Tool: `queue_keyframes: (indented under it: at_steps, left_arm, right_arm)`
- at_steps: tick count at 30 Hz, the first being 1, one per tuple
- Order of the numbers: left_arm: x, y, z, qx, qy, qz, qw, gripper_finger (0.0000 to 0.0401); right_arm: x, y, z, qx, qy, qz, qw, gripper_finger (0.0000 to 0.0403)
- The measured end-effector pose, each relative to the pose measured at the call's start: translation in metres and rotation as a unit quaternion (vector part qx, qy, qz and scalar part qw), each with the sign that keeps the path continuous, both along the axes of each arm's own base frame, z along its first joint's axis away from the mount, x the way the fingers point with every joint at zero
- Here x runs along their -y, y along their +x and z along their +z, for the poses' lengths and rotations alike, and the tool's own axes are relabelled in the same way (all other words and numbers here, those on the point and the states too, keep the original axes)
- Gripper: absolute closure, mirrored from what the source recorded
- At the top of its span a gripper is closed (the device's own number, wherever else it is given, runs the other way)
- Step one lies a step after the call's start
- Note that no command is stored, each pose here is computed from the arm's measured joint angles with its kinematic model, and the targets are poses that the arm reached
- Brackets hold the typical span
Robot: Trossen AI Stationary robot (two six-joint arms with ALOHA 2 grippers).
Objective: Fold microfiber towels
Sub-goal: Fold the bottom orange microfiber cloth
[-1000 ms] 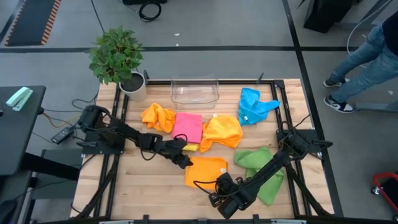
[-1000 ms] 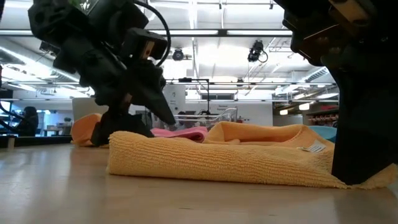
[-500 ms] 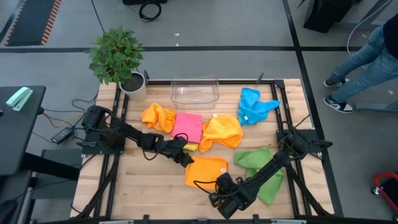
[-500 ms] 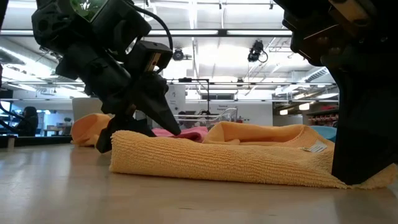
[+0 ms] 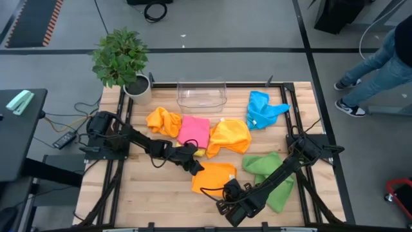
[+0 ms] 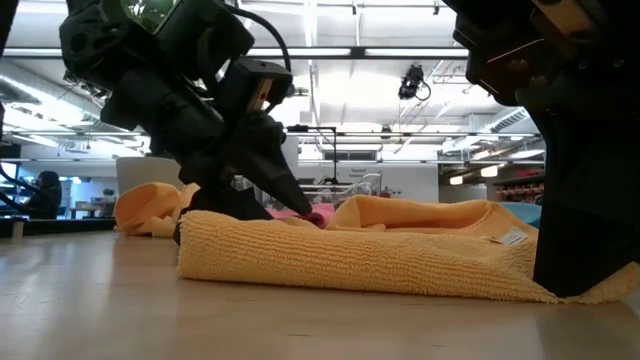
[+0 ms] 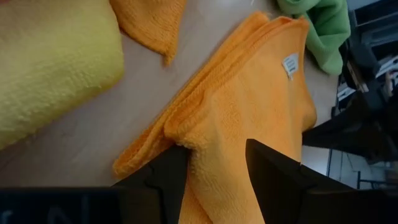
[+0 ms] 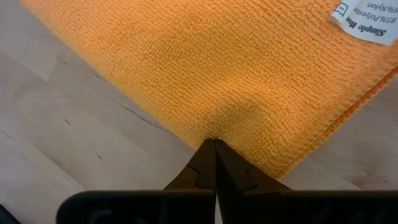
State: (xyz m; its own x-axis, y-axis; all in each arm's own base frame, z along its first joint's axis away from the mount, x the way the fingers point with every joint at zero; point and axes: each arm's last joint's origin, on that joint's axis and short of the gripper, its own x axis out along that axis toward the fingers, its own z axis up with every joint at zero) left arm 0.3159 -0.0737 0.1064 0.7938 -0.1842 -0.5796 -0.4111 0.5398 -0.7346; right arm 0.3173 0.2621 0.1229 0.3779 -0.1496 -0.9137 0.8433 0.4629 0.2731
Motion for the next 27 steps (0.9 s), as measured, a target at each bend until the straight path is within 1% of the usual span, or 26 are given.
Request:
queue_keyframes:
  at_steps: [3, 5, 7, 11, 12, 14, 19, 22, 27]
  left_arm:
    - [0.0, 0.0, 0.001, 0.001, 0.001, -0.004, 1.0, 0.0236]
    - [0.0, 0.0, 0.001, 0.0, 0.005, -0.008, 1.0, 0.0253]
    - [0.0, 0.0, 0.001, 0.002, 0.008, -0.012, 1.0, 0.0286]
    - [0.0, -0.001, 0.001, 0.003, 0.017, -0.019, 1.0, 0.0381]
    - [0.001, -0.001, 0.001, 0.005, 0.02, -0.022, 1.0, 0.0387]
    - [0.001, -0.003, 0.005, 0.005, 0.023, -0.026, 0.999, 0.0387]
    - [0.002, -0.005, 0.025, 0.036, 0.038, -0.034, 0.998, 0.0393]
    - [0.005, -0.009, 0.027, 0.019, 0.045, -0.035, 0.998, 0.0394]
    - [0.016, -0.018, 0.02, -0.022, 0.072, -0.045, 0.996, 0.0394]
  right_arm:
    - [0.0, 0.0, 0.0, 0.0, 0.0, 0.0, 1.0, 0.04]
    - [0.0, 0.0, 0.0, 0.0, 0.0, 0.0, 1.0, 0.04]
    - [0.0, 0.0, 0.0, 0.0, 0.001, 0.0, 1.0, 0.04]
    - [0.0, 0.0, 0.0, 0.001, 0.001, -0.001, 1.0, 0.0399]
    - [0.0, 0.0, 0.0, 0.0, 0.001, -0.001, 1.0, 0.0399]
    - [0.0, 0.0, 0.0, 0.001, 0.001, -0.002, 1.0, 0.0399]
    - [0.0, 0.0, 0.0, 0.0, 0.002, -0.003, 1.0, 0.0399]
    - [0.0, 0.0, 0.0, 0.001, 0.002, -0.003, 1.0, 0.0399]
    - [-0.002, 0.002, 0.004, -0.004, 0.0, 0.009, 1.0, 0.0399]
